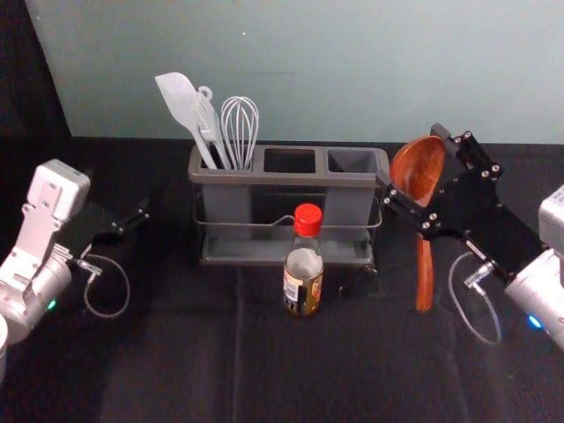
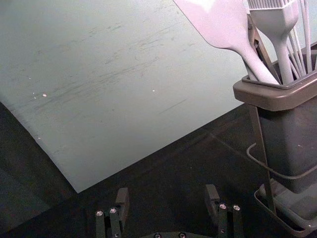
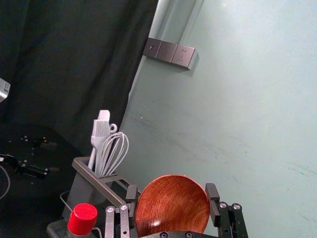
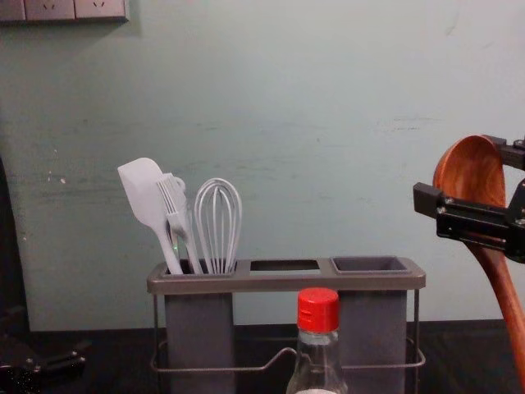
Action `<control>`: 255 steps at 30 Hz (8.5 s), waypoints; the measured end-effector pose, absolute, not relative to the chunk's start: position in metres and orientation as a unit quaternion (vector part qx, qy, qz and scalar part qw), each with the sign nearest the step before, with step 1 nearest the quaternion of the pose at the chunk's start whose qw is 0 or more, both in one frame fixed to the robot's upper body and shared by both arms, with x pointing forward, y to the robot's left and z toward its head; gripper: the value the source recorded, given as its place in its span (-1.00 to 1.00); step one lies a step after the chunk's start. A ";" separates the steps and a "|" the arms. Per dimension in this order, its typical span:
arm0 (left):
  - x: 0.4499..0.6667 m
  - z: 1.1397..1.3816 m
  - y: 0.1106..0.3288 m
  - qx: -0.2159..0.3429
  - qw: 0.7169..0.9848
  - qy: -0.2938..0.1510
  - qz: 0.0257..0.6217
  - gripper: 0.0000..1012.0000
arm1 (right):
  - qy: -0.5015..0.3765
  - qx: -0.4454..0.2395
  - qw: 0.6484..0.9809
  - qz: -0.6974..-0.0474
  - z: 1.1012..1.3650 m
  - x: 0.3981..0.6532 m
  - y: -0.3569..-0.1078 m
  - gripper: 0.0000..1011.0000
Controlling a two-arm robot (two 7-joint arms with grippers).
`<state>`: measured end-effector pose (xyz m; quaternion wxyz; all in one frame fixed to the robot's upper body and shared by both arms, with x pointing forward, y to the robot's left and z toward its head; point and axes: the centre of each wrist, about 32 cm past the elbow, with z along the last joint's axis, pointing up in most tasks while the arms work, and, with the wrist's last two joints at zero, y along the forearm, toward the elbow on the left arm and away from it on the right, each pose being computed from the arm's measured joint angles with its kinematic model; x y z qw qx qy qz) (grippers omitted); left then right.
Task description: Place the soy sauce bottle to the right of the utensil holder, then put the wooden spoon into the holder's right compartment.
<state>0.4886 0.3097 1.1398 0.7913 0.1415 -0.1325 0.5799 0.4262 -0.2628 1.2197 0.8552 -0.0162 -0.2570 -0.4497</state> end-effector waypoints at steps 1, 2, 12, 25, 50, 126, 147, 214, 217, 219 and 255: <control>0.489 1.140 0.310 0.141 0.791 -0.132 0.580 0.99 | -0.257 -0.016 0.855 -0.450 1.220 0.426 -0.263 0.68; 0.489 1.140 0.310 0.141 0.791 -0.132 0.580 0.99 | -0.257 -0.016 0.855 -0.450 1.220 0.426 -0.263 0.68; 0.489 1.140 0.310 0.141 0.791 -0.132 0.580 0.99 | -0.258 -0.016 0.855 -0.449 1.220 0.426 -0.263 0.68; 0.489 1.140 0.310 0.141 0.791 -0.132 0.580 0.99 | -0.259 -0.014 0.855 -0.450 1.220 0.429 -0.261 0.68; 0.489 1.140 0.310 0.141 0.791 -0.132 0.580 0.99 | -0.299 0.013 0.863 -0.407 1.274 0.535 -0.238 0.68; 0.489 1.140 0.310 0.141 0.791 -0.132 0.580 0.99 | -0.272 -0.010 0.869 -0.414 1.199 0.566 -0.224 0.74; 0.489 1.140 0.310 0.142 0.791 -0.132 0.580 0.99 | -0.266 -0.004 0.865 -0.426 1.200 0.564 -0.226 0.99; 0.489 1.140 0.310 0.141 0.791 -0.132 0.580 0.99 | -0.191 -0.011 0.909 -0.371 1.215 0.469 -0.235 0.99; 0.489 1.140 0.310 0.141 0.791 -0.132 0.580 0.99 | -0.172 -0.006 0.912 -0.371 1.214 0.469 -0.232 0.99; 0.489 1.140 0.310 0.141 0.791 -0.132 0.580 0.99 | -0.154 -0.003 0.915 -0.373 1.214 0.468 -0.231 0.99; 0.489 1.140 0.310 0.142 0.791 -0.132 0.580 0.99 | -0.044 -0.021 0.933 -0.357 1.191 0.481 -0.202 0.99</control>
